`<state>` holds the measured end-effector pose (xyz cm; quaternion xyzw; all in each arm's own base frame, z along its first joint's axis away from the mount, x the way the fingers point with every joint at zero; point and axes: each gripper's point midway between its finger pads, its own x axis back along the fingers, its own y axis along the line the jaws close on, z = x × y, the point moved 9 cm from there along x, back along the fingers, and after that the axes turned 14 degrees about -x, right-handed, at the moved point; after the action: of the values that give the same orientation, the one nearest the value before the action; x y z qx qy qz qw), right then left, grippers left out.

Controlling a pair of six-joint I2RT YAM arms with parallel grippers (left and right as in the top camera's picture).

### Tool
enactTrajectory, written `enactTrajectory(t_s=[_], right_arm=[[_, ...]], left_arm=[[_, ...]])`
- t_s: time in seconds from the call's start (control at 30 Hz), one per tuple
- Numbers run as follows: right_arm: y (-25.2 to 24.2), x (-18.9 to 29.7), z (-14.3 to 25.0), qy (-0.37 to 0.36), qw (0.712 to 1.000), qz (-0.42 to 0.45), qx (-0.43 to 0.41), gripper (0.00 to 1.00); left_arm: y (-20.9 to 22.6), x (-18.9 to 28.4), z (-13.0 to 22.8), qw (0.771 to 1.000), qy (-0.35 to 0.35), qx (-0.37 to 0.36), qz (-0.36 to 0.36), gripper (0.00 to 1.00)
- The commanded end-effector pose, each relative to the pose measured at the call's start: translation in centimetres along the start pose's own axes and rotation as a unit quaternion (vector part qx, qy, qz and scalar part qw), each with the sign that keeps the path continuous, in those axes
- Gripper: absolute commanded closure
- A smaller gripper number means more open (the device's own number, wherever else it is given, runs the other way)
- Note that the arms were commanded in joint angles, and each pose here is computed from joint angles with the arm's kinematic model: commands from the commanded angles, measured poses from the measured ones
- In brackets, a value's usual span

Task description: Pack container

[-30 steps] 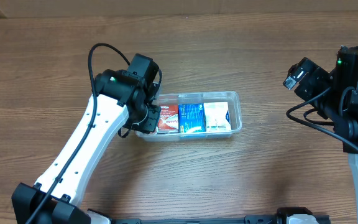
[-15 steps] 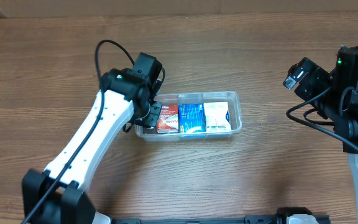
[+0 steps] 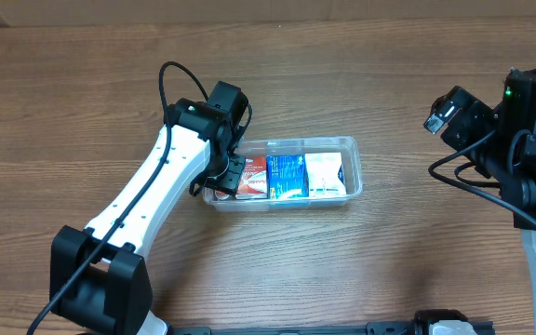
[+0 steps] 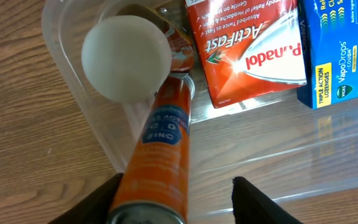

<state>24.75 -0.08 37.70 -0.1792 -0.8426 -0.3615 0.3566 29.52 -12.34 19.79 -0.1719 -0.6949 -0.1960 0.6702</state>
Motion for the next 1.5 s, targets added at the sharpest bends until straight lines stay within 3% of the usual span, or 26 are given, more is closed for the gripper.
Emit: enactTrajectory(t_s=[0.0, 0.1, 0.3, 0.33, 0.47, 0.57, 0.67, 1.2, 1.3, 1.47], right_arm=[[0.2, 0.5, -0.3, -0.007, 1.0, -0.008, 0.0, 0.0], [0.2, 0.5, -0.3, -0.007, 1.0, -0.008, 0.001, 0.0], [0.2, 0.5, -0.3, -0.007, 1.0, -0.008, 0.001, 0.0], [0.2, 0.5, -0.3, -0.007, 1.0, -0.008, 0.0, 0.0], [0.2, 0.5, -0.3, -0.007, 1.0, -0.008, 0.001, 0.0], [0.2, 0.5, -0.3, -0.007, 1.0, -0.008, 0.0, 0.0], [0.2, 0.5, -0.3, -0.007, 1.0, -0.008, 0.0, 0.0], [-0.2, 0.8, 0.0, -0.007, 1.0, 0.003, 0.005, 0.0], [-1.3, 2.8, 0.2, -0.049, 0.997, -0.002, 0.054, 0.0], [-4.8, 5.3, 4.0, -0.093, 0.983, -0.079, 0.138, 0.0]], left_arm=[[-0.2, 0.8, 0.0, 1.0, -0.015, 0.009, 0.011, 0.48], [0.4, 3.1, 0.7, 0.998, -0.044, 0.037, -0.007, 0.47], [5.0, 13.0, 5.5, 0.971, -0.133, 0.181, -0.086, 0.35], [5.7, 14.6, 6.5, 0.964, -0.153, 0.199, -0.092, 0.23], [8.2, 20.2, 11.6, 0.92, -0.246, 0.283, -0.116, 0.0], [8.0, 21.6, 14.7, 0.903, -0.267, 0.31, -0.132, 0.0], [7.6, 22.0, 15.6, 0.9, -0.273, 0.311, -0.135, 0.0], [8.4, 20.4, 13.3, 0.915, -0.243, 0.306, -0.102, 0.0], [8.5, 20.2, 13.0, 0.917, -0.237, 0.306, -0.101, 0.0], [8.8, 19.8, 12.6, 0.919, -0.229, 0.306, -0.099, 0.0]])
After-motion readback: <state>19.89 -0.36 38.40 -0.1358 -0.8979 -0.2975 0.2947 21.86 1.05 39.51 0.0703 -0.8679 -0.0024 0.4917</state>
